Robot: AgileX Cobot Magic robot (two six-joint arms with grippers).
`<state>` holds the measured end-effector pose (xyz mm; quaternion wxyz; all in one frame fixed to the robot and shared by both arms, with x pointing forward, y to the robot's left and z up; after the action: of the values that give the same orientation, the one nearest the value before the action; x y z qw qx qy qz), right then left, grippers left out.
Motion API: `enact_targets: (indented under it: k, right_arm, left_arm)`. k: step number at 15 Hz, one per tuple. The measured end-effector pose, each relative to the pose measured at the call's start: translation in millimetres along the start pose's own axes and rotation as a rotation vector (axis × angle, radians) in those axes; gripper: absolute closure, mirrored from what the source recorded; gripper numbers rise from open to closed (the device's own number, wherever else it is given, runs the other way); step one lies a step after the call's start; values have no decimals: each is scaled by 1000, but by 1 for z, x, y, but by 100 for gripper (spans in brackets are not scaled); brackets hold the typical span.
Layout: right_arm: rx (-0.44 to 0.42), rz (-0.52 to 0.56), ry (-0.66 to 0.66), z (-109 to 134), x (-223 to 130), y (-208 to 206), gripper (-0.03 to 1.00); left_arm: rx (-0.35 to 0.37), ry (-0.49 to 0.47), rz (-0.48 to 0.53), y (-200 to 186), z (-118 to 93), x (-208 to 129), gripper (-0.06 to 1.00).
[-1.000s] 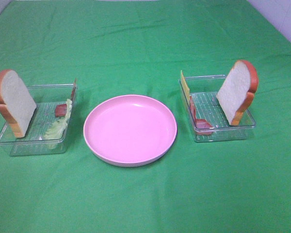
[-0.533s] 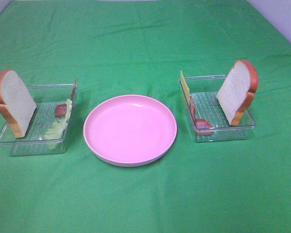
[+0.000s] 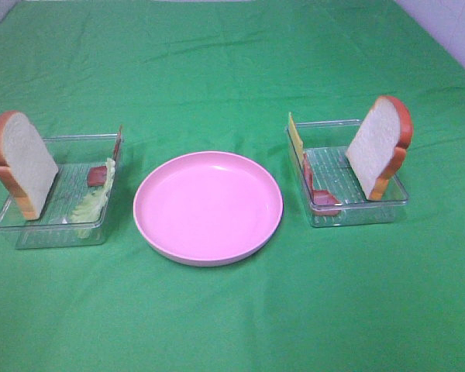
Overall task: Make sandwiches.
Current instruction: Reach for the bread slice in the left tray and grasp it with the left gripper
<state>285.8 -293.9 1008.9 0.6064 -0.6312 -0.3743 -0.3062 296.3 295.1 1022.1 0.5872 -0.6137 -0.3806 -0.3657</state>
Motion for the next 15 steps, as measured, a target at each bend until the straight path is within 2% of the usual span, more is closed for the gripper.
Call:
enact_targets:
  k: [5, 9, 13, 15]
  right_arm:
    - [0, 0, 0, 0, 0, 0, 20]
    - [0, 0, 0, 0, 0, 0, 20]
    - [0, 0, 0, 0, 0, 0, 20]
    - [0, 0, 0, 0, 0, 0, 20]
  left_arm:
    - [-1, 0, 0, 0, 0, 0, 28]
    - [-22, -39, 9, 1, -4, 3, 28]
    - [-23, -124, -11, 14, -4, 44, 28]
    - [-18, -152, 59, 31, -4, 66, 28]
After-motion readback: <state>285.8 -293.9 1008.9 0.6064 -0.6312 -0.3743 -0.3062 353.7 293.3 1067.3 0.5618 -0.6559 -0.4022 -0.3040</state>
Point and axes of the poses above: a point on each arm's last joint axis where the gripper is mounted, y pointing out along that axis toward the gripper, z along the wrist's bending axis when the last joint is at zero, x = y × z, the point moved 7 cm from there along y, pointing out along that axis toward the gripper, and after that the axes turned 3 degrees about -y, right-handed, at the moved point
